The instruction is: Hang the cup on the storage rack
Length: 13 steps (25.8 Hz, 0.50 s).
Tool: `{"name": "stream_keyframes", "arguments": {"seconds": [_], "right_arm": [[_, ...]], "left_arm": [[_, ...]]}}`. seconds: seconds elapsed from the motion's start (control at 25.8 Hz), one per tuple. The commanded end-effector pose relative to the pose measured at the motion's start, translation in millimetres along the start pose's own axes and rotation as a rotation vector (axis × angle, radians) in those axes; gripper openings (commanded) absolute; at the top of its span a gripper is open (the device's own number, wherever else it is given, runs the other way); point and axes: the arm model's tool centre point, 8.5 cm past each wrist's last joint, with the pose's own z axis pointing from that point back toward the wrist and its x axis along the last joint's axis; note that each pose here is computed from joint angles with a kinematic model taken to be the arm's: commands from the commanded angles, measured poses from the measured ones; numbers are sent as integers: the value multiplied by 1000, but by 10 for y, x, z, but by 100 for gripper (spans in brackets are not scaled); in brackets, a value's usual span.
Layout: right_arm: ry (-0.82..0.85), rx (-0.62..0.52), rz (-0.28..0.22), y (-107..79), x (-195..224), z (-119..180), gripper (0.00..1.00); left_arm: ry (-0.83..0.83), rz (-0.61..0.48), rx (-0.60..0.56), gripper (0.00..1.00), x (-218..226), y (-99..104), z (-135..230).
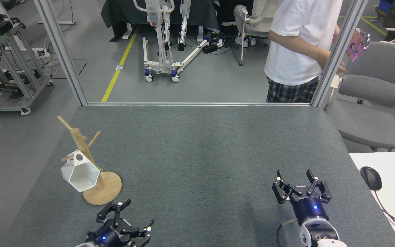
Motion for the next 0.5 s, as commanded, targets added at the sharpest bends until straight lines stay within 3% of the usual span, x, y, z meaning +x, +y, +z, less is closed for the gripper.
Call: {"name": "stream_keyframes", "arguments": {"seconds": [0.0,0.08,0.19,0.47], "right_arm": [[-1,-4,2,-18,3,-7,99],[-2,-13,3,-55,16,-34,99],[16,-58,11,-260,67,-188,99],[37,-183,32,-723,468,-307,99]], "left_arm": [[47,30,85,98,122,269,-226],[110,8,144,98,272,487,-417],[214,36,239,98,435,840,-662],[383,18,280,98,430,1117,-952]]}}
